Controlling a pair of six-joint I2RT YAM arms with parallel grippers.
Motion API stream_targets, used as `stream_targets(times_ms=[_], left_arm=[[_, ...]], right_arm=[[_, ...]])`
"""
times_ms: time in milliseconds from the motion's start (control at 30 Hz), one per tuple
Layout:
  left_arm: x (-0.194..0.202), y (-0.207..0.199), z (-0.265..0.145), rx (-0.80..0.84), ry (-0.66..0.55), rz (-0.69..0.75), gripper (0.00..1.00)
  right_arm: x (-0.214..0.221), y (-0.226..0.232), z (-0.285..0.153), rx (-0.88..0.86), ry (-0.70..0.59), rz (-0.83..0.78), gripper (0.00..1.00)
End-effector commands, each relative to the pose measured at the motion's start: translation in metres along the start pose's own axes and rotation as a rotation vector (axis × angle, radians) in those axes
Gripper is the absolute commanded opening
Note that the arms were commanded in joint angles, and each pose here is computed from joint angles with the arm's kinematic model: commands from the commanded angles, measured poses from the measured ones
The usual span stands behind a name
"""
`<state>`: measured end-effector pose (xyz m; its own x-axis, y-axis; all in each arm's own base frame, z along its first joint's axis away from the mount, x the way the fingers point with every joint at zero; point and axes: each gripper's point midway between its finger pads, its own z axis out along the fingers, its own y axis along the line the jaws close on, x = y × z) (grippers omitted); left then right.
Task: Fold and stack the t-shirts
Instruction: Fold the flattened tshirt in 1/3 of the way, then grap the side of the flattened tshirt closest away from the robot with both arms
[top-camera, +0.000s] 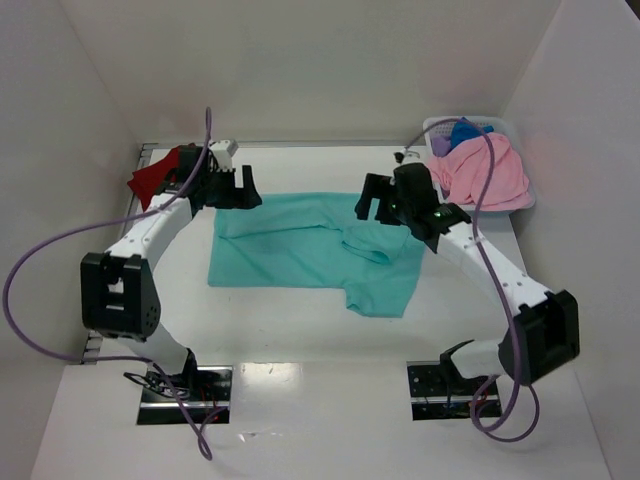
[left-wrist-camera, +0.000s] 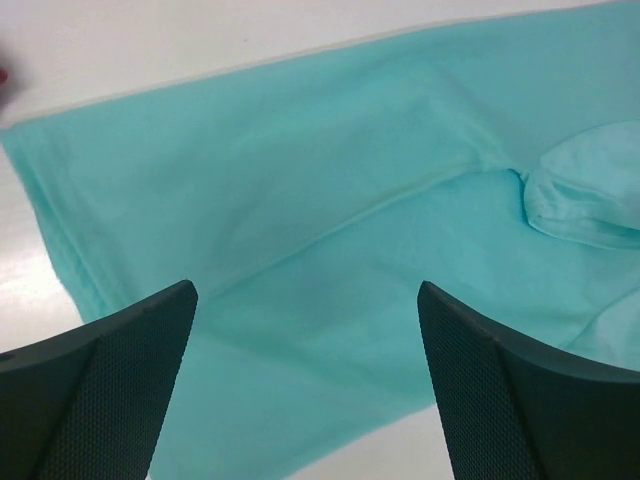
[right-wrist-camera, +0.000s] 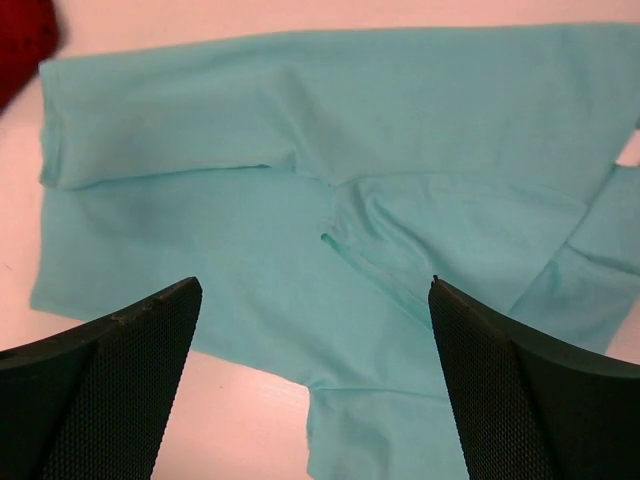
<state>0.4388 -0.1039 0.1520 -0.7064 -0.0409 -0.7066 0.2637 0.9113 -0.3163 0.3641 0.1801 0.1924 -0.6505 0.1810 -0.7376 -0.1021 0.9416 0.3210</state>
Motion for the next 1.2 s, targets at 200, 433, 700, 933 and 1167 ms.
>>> stream_targets(times_ms=[200,433,700,933,1167], left_arm=[[0.047,-0.003,-0.050,-0.106,0.041,-0.184,0.99],[0.079,0.006,-0.064,-0.175,0.029,-0.460,1.00],[0.088,0.034,-0.087,-0.294,-0.050,-0.566,1.00],[0.093,0.039,-0.094,-0.280,-0.108,-0.642,1.00],[0.098,0.047,-0.090,-0.301,-0.097,-0.655,1.00]], right_arm=[[0.109,-0.059,-0.025,0.182,0.261,0.206,1.00],[0.127,-0.074,-0.033,0.313,0.335,0.306,1.00],[0.148,-0.094,-0.030,0.455,0.362,0.429,1.00],[0.159,-0.118,-0.037,0.611,0.343,0.475,1.00],[0.188,-0.133,-0.045,0.735,0.436,0.540,1.00]])
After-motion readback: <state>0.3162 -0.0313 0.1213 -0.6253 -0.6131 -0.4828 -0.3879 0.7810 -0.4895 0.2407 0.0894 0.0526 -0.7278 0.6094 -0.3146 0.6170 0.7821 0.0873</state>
